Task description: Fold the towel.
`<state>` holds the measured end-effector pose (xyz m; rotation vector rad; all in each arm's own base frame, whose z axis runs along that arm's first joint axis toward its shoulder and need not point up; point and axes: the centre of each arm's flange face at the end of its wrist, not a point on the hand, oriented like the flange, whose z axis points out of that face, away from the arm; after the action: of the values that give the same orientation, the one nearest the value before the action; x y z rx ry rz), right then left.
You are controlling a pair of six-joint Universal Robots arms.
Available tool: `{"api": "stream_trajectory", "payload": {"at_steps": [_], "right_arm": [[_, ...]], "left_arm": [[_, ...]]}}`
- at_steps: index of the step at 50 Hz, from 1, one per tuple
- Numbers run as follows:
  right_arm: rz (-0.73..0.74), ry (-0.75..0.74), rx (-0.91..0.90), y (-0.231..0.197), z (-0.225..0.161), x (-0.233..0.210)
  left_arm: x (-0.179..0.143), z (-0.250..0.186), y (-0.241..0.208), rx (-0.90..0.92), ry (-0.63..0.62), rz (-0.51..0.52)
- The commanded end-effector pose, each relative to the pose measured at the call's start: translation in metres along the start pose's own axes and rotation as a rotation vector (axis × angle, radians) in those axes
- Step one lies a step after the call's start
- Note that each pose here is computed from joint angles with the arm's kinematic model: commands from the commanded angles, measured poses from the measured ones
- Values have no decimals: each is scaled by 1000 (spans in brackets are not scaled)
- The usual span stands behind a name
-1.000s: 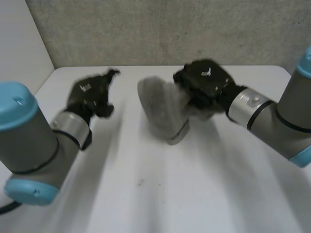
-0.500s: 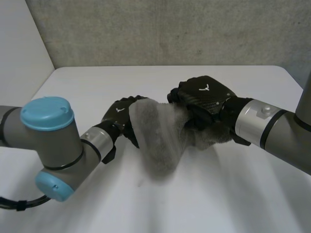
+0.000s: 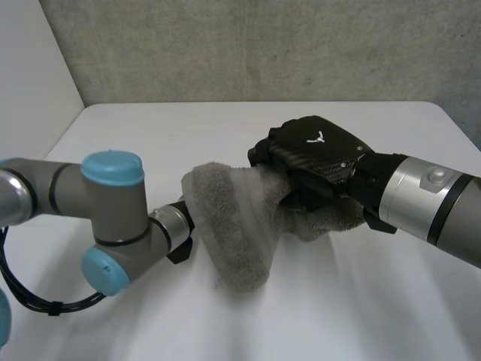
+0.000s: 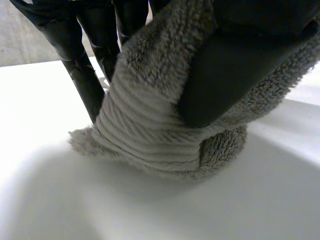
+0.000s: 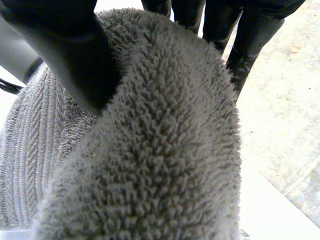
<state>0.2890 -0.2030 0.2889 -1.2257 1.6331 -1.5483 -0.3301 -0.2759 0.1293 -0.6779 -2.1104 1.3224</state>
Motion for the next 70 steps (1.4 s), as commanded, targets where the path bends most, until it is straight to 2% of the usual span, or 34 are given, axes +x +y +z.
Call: {"api": "stream_trajectory", "payload": {"at_steps": [1, 2, 4, 6, 9, 13, 18, 25, 32, 38, 49, 55, 65, 70], "right_arm": [[0, 41, 5, 1, 2, 13], [-3, 44, 10, 1, 3, 14], [-5, 45, 12, 1, 4, 15], [2, 62, 10, 2, 3, 19], [15, 77, 10, 2, 3, 22], [126, 141, 6, 1, 1, 35], [236, 147, -16, 5, -1, 37], [374, 100, -190, 36, 7, 29], [394, 87, -271, 54, 5, 21], [420, 206, -284, 61, 0, 17], [371, 122, -324, 86, 13, -48], [316, 111, -290, 87, 23, -60], [121, 32, -115, 62, 52, -92], [22, -34, -107, 66, 68, -114]], "left_arm": [[-40, -36, -59, 123, -279, -35], [-40, -36, -60, 123, -280, -35], [-57, -56, -83, 238, -442, -54], [-58, -64, -89, 268, -454, -67], [-52, -74, -90, 274, -426, -75], [-44, -82, -85, 253, -381, -72], [-34, -93, -65, 188, -341, -75], [-26, -102, -39, 110, -328, -88], [-26, -105, -32, 85, -332, -82], [-26, -111, -32, 79, -343, -28], [-26, -113, -30, 72, -346, -4], [-27, -113, -30, 74, -348, -5], [-39, -117, -39, 101, -387, -13], [-43, -118, -40, 105, -400, -17]]}}
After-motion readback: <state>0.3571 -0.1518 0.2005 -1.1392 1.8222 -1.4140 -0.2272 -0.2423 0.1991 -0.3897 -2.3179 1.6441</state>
